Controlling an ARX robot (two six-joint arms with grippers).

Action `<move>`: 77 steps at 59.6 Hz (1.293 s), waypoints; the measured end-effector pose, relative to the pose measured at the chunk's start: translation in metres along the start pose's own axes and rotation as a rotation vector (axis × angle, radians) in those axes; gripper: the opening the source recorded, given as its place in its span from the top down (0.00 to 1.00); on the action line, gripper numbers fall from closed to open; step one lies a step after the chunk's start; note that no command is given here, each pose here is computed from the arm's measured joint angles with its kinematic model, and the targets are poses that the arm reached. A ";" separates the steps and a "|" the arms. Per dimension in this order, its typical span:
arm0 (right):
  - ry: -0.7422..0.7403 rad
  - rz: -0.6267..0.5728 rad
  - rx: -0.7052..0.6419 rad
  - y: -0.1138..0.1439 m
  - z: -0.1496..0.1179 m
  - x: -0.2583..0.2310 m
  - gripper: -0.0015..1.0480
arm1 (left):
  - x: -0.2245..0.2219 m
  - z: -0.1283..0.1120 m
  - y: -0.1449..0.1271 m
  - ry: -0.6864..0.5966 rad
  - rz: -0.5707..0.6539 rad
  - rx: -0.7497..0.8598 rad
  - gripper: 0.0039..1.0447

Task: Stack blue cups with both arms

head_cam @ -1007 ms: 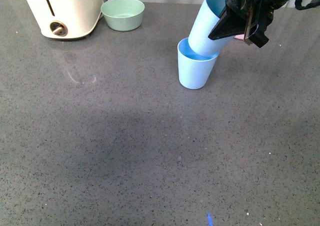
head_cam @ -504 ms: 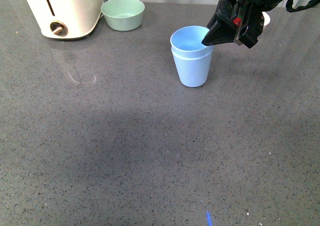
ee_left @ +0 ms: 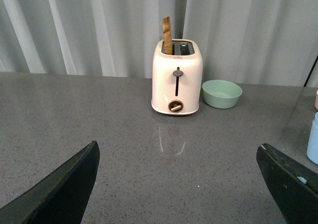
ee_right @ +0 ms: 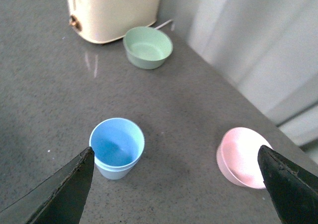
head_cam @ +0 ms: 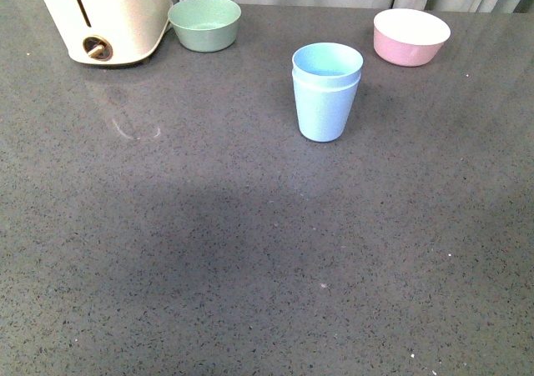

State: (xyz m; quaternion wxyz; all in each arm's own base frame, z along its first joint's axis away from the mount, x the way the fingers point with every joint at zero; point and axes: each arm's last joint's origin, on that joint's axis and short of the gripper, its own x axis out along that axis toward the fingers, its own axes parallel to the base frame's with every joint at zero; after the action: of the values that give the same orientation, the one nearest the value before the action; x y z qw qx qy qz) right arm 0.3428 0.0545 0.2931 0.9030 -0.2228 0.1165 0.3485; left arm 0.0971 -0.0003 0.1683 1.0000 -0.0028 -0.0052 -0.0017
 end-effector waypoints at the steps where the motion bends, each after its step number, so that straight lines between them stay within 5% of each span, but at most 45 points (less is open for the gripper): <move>1: -0.013 -0.026 0.006 0.001 -0.001 -0.006 0.09 | 0.000 0.000 0.000 0.000 0.000 0.000 0.08; 9: -0.099 -0.167 0.120 0.013 -0.011 -0.041 0.09 | 0.000 0.000 0.000 0.000 0.000 0.000 0.08; 14: -0.190 -0.576 0.281 0.025 -0.020 -0.051 0.26 | 0.000 0.000 0.000 0.000 0.000 0.000 0.08; 19: -0.221 -0.708 0.375 0.038 -0.041 -0.061 0.40 | 0.000 0.000 0.000 0.000 0.000 0.000 0.08; 41: -0.233 -0.694 0.445 0.085 -0.099 -0.097 0.98 | 0.000 0.000 0.000 0.000 0.000 0.000 0.08; 77: -0.227 -0.717 0.454 0.135 -0.138 -0.133 0.98 | 0.000 0.000 0.000 0.000 0.000 0.001 0.08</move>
State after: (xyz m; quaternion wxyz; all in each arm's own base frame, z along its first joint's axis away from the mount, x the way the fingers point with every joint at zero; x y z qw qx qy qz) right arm 0.1461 0.0002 0.1775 1.0000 -0.0054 0.0052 0.0008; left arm 0.0971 -0.0003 0.1683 1.0000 -0.0024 -0.0052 -0.0017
